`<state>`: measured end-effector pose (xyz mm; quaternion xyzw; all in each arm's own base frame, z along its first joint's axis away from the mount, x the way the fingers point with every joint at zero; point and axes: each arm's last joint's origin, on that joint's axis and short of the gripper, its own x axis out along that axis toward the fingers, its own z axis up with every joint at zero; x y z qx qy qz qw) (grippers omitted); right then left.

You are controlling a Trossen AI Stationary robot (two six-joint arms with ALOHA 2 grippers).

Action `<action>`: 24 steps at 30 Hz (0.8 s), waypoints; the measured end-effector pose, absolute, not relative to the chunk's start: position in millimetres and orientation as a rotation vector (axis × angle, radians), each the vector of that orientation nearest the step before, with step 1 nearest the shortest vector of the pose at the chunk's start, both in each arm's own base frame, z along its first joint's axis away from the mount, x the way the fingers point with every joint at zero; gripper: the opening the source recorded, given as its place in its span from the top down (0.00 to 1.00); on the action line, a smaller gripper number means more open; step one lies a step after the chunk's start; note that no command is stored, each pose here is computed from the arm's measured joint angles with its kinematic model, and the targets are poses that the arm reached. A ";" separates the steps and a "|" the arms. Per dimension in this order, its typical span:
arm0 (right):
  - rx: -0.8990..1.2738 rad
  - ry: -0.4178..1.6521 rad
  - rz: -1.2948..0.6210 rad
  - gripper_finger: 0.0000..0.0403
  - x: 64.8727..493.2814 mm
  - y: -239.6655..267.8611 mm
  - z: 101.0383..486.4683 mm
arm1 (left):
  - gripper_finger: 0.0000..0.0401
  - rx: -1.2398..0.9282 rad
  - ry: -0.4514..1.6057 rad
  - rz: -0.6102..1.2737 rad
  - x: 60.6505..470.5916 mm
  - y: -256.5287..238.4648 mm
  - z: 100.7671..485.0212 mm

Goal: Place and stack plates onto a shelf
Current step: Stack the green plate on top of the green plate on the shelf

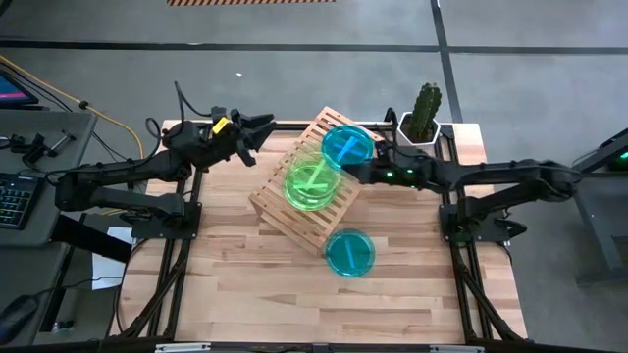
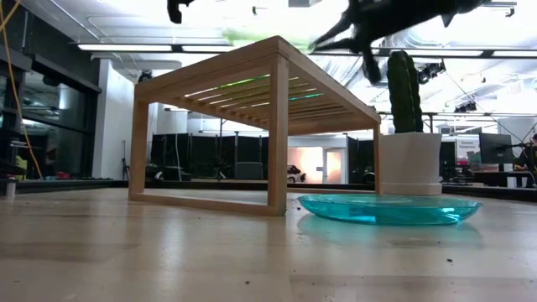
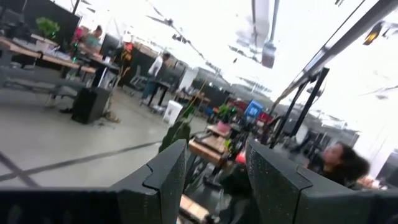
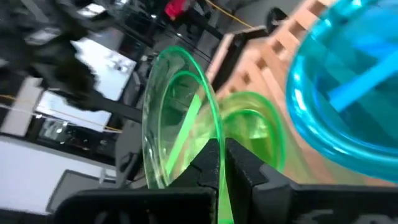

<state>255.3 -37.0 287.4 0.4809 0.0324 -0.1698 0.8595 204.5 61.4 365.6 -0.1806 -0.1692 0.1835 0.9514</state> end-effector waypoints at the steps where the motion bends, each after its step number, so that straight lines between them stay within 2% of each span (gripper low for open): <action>1: 1.021 0.081 -0.368 1.00 259.8 -38.9 282.2 | 0.61 -0.367 -0.354 0.371 204.2 61.3 366.5; 12: 1.106 0.139 -0.402 1.00 273.6 -41.4 262.6 | 0.61 -0.367 -0.369 0.366 203.9 60.8 368.0; 18: 1.079 0.138 -0.412 0.99 273.5 -41.8 262.4 | 0.61 -0.367 -0.369 0.366 203.9 60.8 368.0; 21: 1.074 0.133 -0.418 0.93 273.4 -42.0 262.6 | 0.61 -0.367 -0.365 0.367 204.0 60.8 367.7; 24: 1.053 0.134 -0.414 0.82 272.4 -41.9 264.0 | 0.61 -0.367 -0.365 0.367 204.0 60.8 367.6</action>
